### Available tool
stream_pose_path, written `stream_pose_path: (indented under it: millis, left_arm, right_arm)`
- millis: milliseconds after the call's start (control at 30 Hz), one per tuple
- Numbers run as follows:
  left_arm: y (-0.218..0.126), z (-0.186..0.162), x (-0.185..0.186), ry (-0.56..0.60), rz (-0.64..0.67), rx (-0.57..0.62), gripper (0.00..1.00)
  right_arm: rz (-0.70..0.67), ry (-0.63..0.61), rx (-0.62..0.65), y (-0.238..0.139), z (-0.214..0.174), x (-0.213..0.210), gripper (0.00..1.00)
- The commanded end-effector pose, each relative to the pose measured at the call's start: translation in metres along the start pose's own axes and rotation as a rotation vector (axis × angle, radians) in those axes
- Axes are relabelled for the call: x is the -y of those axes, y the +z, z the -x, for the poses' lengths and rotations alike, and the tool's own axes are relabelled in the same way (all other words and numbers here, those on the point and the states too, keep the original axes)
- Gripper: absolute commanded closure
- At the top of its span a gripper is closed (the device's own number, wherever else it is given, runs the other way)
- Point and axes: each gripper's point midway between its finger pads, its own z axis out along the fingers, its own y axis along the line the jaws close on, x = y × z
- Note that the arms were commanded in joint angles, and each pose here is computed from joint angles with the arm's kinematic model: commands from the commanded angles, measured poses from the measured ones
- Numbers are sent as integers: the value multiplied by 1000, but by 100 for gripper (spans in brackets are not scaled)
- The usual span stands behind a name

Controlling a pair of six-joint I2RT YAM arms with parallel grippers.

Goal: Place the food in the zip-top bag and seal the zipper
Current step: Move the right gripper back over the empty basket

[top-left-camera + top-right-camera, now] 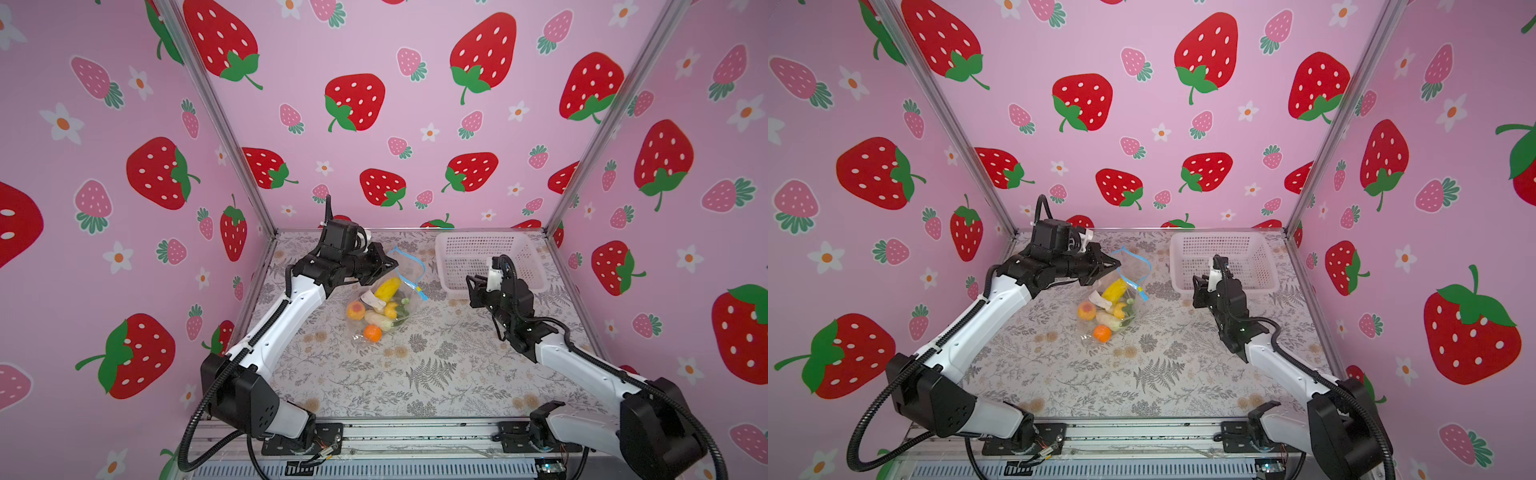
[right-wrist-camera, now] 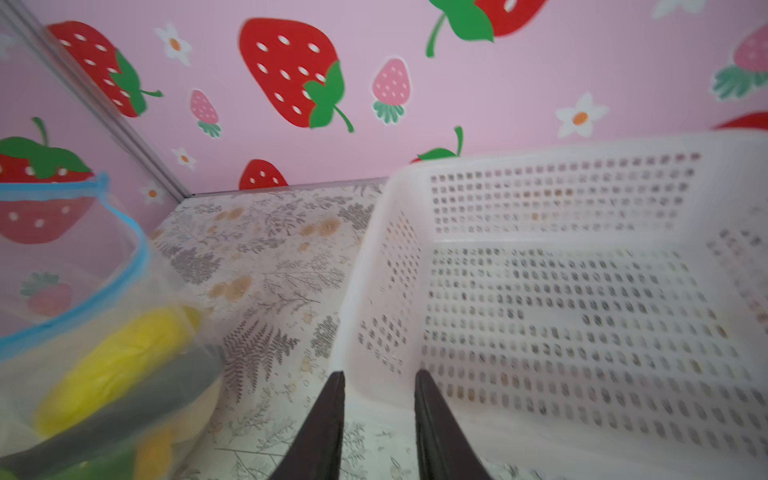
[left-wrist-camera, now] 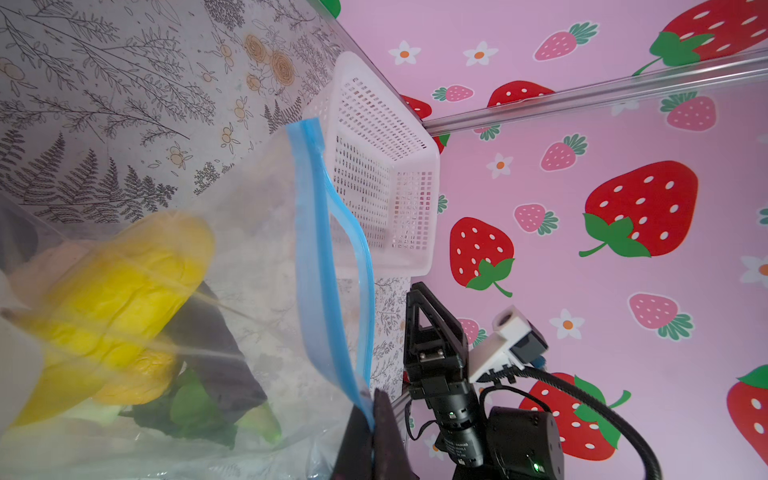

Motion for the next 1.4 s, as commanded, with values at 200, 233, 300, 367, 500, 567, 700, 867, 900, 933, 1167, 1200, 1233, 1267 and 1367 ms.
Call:
stream_pose_path:
  millis: [200,233,300,367,500,567,700,867,900,933,1167,1200,1233,1267,1367]
  left_arm:
    - [-5,1,9,27,-38,3,100]
    - [-5,0,9,27,-36,2,100]
    - [-7,1,9,29,-36,6,100]
    - [-6,1,8,31,-30,7,100]
    - [-4,2,6,27,-29,2,100]
    - [-3,2,6,26,-33,0,100]
    - [-3,1,6,28,-33,-1,100]
    - [-3,1,5,27,-29,-3,100]
    - [-3,1,4,27,-28,-3,100]
    - [-4,2,4,27,-29,0,100]
    - [-7,1,4,29,-24,7,100]
    - [-6,1,2,26,-21,7,100]
    - [-6,1,2,24,-21,5,100]
    - [-5,1,2,23,-22,3,100]
    - [-6,1,3,24,-25,3,100]
  right_arm:
    - [-181,-35,-149,-10,-62,60,68]
    - [-193,-38,-153,-9,-66,63,68]
    - [-219,-33,-157,-6,-71,72,69]
    - [-243,-23,-162,-1,-74,79,71]
    - [-266,-12,-170,13,-74,90,74]
    - [-273,-16,-166,19,-71,92,74]
    - [-272,-32,-140,32,-62,95,71]
    - [-285,-38,-131,49,-53,99,68]
    - [-284,-38,-127,53,-50,99,68]
    - [-283,-38,-125,56,-48,100,68]
    - [-297,-46,-101,70,-33,106,66]
    - [-298,-52,-99,72,-32,107,65]
    - [-299,-56,-99,74,-31,108,65]
    - [-302,-57,-97,76,-29,110,65]
    - [-307,-57,-93,80,-25,114,64]
